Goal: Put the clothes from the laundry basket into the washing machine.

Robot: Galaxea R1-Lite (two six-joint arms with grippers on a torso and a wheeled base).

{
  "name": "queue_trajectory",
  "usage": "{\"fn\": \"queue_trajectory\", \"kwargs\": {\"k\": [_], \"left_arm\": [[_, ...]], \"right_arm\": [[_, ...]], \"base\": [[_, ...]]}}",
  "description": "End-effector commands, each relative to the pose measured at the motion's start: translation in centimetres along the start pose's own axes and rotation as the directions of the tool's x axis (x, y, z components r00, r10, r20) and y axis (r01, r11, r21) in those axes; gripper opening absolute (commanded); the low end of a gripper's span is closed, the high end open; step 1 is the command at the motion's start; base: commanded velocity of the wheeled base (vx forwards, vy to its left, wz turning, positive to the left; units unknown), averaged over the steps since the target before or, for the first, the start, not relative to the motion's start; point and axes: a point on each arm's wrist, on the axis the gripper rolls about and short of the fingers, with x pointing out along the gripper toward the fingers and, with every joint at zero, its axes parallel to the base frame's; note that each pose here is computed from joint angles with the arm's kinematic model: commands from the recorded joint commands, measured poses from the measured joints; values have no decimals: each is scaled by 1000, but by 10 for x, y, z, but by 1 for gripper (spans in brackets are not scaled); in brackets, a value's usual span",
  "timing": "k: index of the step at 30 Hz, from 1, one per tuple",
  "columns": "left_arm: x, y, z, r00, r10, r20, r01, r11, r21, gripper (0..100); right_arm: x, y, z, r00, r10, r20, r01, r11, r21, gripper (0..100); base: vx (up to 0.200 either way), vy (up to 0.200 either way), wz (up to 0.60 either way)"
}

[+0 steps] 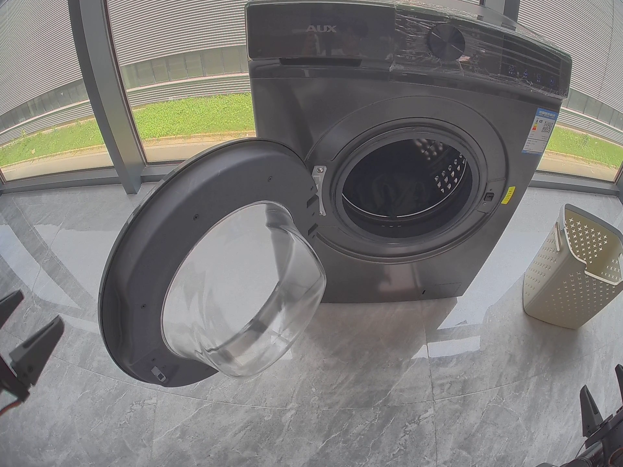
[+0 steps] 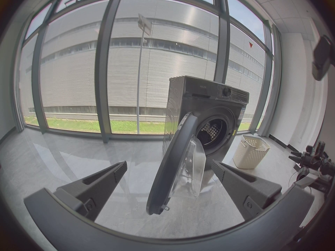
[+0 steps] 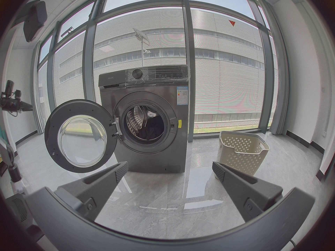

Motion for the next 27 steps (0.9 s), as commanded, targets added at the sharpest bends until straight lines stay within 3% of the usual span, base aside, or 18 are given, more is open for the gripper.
{"fn": "queue_trajectory", "kwargs": {"k": [1, 8, 12, 17, 20, 24, 27], "left_arm": [[69, 3, 21, 984, -80, -158, 75, 996, -38, 100], [113, 12, 19, 973, -120, -199, 110, 992, -64, 100], [124, 12, 19, 968, -165, -191, 153, 986, -72, 100], [136, 11, 12, 943, -239, -231, 223, 970, -93, 100], [141, 9, 12, 939, -256, -229, 241, 966, -90, 100], [140, -6, 17, 920, -334, -206, 318, 942, -105, 100], [135, -19, 23, 898, -401, -180, 377, 913, -155, 100]], "right_arm": [[0, 0, -5, 1000, 0, -1, 0, 1000, -1, 100], [0, 0, -5, 1000, -2, -3, 2, 1000, -1, 100], [0, 0, -5, 1000, 0, -3, 0, 1000, -1, 100], [0, 0, -5, 1000, 1, -3, -1, 1000, -2, 100], [0, 0, -5, 1000, 1, -3, -1, 1000, -2, 100], [0, 0, -5, 1000, 0, -3, 0, 1000, -2, 100], [0, 0, -5, 1000, 1, -3, -1, 1000, -4, 100]], "base": [[0, 0, 0], [0, 0, 0], [0, 0, 0], [0, 0, 0], [0, 0, 0], [0, 0, 0], [0, 0, 0]]}}
